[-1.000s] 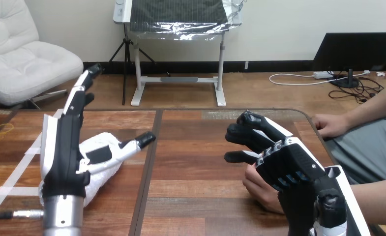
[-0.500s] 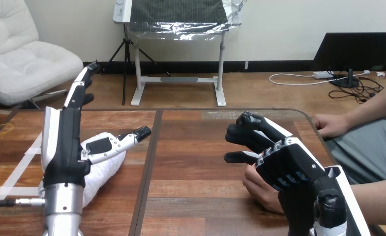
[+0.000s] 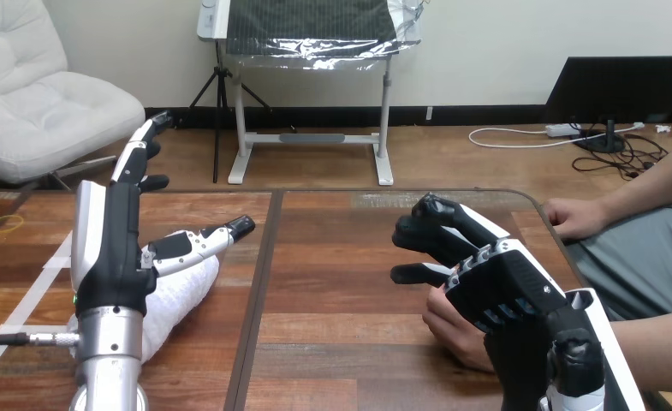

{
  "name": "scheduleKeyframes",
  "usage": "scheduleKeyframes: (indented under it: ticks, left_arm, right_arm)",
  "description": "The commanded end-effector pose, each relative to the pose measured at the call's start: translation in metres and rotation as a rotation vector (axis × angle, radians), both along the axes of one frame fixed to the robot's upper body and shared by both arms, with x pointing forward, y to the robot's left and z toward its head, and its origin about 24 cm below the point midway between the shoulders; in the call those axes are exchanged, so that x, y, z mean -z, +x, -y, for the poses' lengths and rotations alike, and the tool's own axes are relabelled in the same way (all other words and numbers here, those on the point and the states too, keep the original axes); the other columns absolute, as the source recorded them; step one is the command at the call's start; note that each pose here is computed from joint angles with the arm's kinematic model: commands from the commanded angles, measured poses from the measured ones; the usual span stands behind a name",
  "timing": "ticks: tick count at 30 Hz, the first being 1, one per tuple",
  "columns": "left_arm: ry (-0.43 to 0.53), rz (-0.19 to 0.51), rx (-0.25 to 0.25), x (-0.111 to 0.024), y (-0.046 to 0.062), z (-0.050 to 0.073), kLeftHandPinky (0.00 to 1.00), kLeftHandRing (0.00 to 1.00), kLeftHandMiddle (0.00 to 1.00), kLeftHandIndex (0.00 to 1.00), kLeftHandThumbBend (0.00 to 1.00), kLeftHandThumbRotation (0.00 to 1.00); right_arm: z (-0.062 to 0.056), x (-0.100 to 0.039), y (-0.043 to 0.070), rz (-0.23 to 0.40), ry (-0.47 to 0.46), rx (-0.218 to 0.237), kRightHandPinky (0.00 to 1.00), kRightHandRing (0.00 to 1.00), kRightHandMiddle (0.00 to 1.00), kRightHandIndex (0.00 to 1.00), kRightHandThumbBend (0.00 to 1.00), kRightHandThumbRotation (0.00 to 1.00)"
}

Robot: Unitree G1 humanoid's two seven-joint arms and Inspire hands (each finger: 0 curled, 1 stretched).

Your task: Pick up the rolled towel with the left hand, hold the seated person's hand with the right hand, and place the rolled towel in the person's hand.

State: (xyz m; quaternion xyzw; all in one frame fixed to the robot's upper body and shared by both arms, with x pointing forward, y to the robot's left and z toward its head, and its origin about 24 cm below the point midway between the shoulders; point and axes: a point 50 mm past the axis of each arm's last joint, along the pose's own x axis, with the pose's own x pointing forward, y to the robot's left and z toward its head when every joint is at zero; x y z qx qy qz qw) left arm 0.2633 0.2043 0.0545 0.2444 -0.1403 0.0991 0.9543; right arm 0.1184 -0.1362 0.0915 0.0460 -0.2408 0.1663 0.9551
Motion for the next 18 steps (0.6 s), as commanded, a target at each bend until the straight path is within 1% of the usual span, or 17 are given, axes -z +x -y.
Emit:
scheduleKeyframes:
  ticks: [1, 8, 18]
  left_arm:
    - [0.043, 0.047, 0.011, -0.017, 0.018, 0.004, 0.78, 0.90, 0.93, 0.88, 0.93, 0.03]
    - [0.040, 0.031, -0.004, -0.015, 0.023, 0.002, 0.80, 0.90, 0.93, 0.90, 0.92, 0.01]
    - [0.053, -0.002, -0.027, -0.012, 0.029, -0.001, 0.80, 0.90, 0.94, 0.90, 0.91, 0.00]
  right_arm:
    - [-0.001, -0.009, 0.006, 0.070, 0.024, -0.004, 0.71, 0.82, 0.82, 0.83, 0.67, 1.00]
    - [-0.001, -0.008, 0.006, 0.072, 0.025, -0.007, 0.71, 0.82, 0.82, 0.83, 0.67, 1.00]
    - [-0.001, -0.009, 0.006, 0.075, 0.022, -0.010, 0.71, 0.82, 0.82, 0.83, 0.67, 1.00]
